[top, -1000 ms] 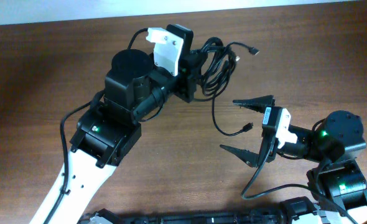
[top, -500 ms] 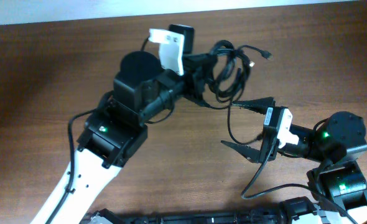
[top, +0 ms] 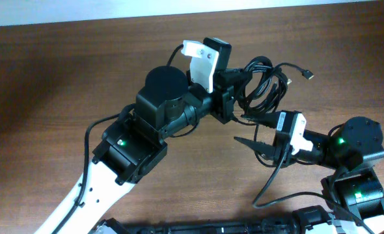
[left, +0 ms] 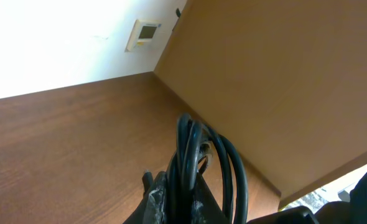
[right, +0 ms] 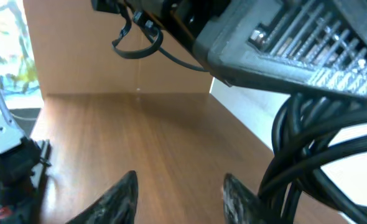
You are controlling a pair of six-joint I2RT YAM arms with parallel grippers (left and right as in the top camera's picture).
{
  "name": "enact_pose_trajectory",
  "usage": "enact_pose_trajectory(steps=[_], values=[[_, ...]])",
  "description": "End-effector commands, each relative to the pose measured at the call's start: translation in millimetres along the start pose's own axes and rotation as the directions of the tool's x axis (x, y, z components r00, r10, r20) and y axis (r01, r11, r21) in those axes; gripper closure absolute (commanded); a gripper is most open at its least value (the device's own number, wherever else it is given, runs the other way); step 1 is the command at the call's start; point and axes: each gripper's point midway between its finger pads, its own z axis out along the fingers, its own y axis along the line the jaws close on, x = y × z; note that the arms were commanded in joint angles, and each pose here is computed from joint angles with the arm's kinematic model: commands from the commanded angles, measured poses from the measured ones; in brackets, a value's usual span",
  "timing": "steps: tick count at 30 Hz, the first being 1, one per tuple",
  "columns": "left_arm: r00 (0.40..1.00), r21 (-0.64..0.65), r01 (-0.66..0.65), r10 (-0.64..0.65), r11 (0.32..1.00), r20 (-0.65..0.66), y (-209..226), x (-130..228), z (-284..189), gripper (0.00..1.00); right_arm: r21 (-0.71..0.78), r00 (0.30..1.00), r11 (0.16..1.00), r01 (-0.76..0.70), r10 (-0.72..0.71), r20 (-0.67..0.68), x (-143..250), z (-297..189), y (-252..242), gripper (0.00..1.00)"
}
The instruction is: Untangle cables
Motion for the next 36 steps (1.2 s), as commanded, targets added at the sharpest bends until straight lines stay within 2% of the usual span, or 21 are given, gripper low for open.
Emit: enact_pose_trajectory(steps=[1, 4, 8, 13, 26, 27, 30, 31, 36], values=[[0.999, 0.054, -0.035, 0.035, 0.998, 0.016, -14, -8, -4, 1.00, -0.002, 1.000, 1.000, 0.008, -0.008, 0.004, -2, 0, 2, 0.60], [0.999, 0.055, -0.037, 0.036, 0.998, 0.017, -14, -8, -4, 1.00, 0.007, 1.000, 1.000, 0.007, -0.007, 0.001, -2, 0, 0, 0.60], [0.985, 0.033, -0.172, 0.171, 0.985, 0.028, -11, -9, -4, 1.00, 0.089, 0.999, 0.996, -0.022, 0.025, -0.038, 8, -1, -13, 0.59], [0.972, 0.030, -0.233, 0.232, 0.972, 0.026, -10, -8, -4, 1.00, 0.148, 0.998, 0.989, -0.020, 0.029, -0.054, 11, -2, -23, 0.59], [0.967, 0.122, -0.255, 0.254, 0.959, 0.025, -41, 2, -1, 1.00, 0.168, 0.999, 0.986, -0.004, 0.012, -0.048, 8, -3, -27, 0.59], [0.967, 0.124, -0.256, 0.255, 0.959, 0.024, -42, 2, -1, 1.00, 0.168, 0.999, 0.986, -0.004, 0.012, -0.048, 8, -3, -27, 0.63], [0.966, 0.118, -0.257, 0.255, 0.959, 0.027, -41, 2, -1, 1.00, 0.168, 0.999, 0.986, -0.004, 0.012, -0.048, 8, -3, -27, 0.94], [0.967, 0.108, -0.257, 0.255, 0.961, 0.028, -40, 1, -1, 1.00, 0.168, 0.999, 0.986, -0.005, 0.013, -0.048, 8, -3, -27, 0.96], [0.966, -0.005, -0.254, 0.254, 0.967, 0.050, -22, -8, 0, 1.00, 0.162, 0.998, 0.987, -0.018, 0.027, -0.056, 11, -3, -26, 0.96]])
